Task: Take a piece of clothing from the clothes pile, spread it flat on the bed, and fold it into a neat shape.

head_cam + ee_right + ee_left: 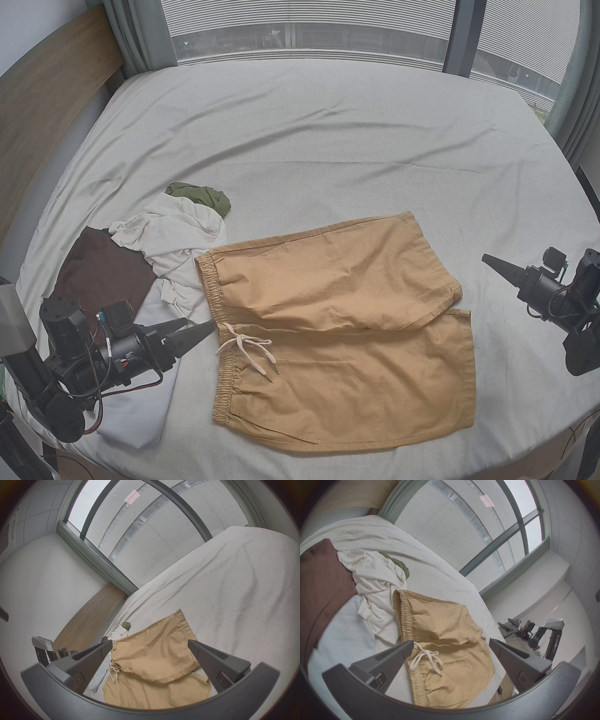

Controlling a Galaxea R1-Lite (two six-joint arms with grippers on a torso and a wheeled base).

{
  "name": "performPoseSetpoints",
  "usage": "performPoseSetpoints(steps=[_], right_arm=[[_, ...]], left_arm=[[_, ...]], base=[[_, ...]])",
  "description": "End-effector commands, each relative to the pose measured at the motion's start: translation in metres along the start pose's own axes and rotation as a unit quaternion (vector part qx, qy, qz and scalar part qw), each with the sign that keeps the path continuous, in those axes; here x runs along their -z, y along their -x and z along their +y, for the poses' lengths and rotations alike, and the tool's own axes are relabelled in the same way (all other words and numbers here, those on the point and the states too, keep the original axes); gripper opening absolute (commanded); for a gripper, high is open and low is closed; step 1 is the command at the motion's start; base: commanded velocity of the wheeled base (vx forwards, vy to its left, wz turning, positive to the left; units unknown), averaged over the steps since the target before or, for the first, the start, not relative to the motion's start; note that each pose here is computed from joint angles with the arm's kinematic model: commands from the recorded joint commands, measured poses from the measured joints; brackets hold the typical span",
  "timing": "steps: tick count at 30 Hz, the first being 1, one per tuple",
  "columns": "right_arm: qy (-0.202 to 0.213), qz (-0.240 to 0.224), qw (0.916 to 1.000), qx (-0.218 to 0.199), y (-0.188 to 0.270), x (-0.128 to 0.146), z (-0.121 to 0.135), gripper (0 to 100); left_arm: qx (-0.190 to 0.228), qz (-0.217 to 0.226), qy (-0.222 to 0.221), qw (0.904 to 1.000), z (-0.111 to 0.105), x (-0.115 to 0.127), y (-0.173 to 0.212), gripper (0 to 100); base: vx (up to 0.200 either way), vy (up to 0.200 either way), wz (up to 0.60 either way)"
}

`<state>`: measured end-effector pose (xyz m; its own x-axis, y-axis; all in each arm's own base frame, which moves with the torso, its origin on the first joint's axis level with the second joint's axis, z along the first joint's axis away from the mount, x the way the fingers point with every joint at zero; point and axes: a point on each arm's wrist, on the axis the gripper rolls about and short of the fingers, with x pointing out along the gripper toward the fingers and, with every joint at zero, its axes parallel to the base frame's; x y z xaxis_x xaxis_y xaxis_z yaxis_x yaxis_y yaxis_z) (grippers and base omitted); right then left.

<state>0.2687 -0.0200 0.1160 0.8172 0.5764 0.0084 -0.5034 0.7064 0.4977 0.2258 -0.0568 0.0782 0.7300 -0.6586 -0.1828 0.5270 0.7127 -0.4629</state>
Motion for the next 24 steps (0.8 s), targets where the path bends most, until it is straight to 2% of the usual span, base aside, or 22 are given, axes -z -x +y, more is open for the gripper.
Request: performPoseSetpoints(steps=[1,7,10,15,24], right_arm=[[-0.005,0.009,0.9999,0.009,0.001,0.006,-0.006,100],[-0.009,0.02,0.9996,0.018,-0.002,0.013,-0.014,100],[-0.007,0.022,0.9996,0.017,-0.002,0.014,-0.013,100],[-0.006,0.02,0.9997,0.015,-0.002,0.013,-0.012,100],[-0.006,0.021,0.9997,0.012,-0.004,0.013,-0.012,100]], left_arm=[[-0.021,0.057,0.004,0.9982,0.008,0.025,0.007,100],[-0.024,0.072,0.015,0.997,0.009,0.031,0.008,100],[-0.028,0.095,0.029,0.9946,0.012,0.041,0.008,100],[0.0,0.122,0.06,0.9907,0.014,0.048,0.008,100],[-0.011,0.152,0.078,0.9852,0.021,0.062,0.006,100]], base=[[0.0,0.0,0.0],[0.0,0.0,0.0],[0.0,0.0,0.0],[0.0,0.0,0.0],[0.0,0.0,0.0]])
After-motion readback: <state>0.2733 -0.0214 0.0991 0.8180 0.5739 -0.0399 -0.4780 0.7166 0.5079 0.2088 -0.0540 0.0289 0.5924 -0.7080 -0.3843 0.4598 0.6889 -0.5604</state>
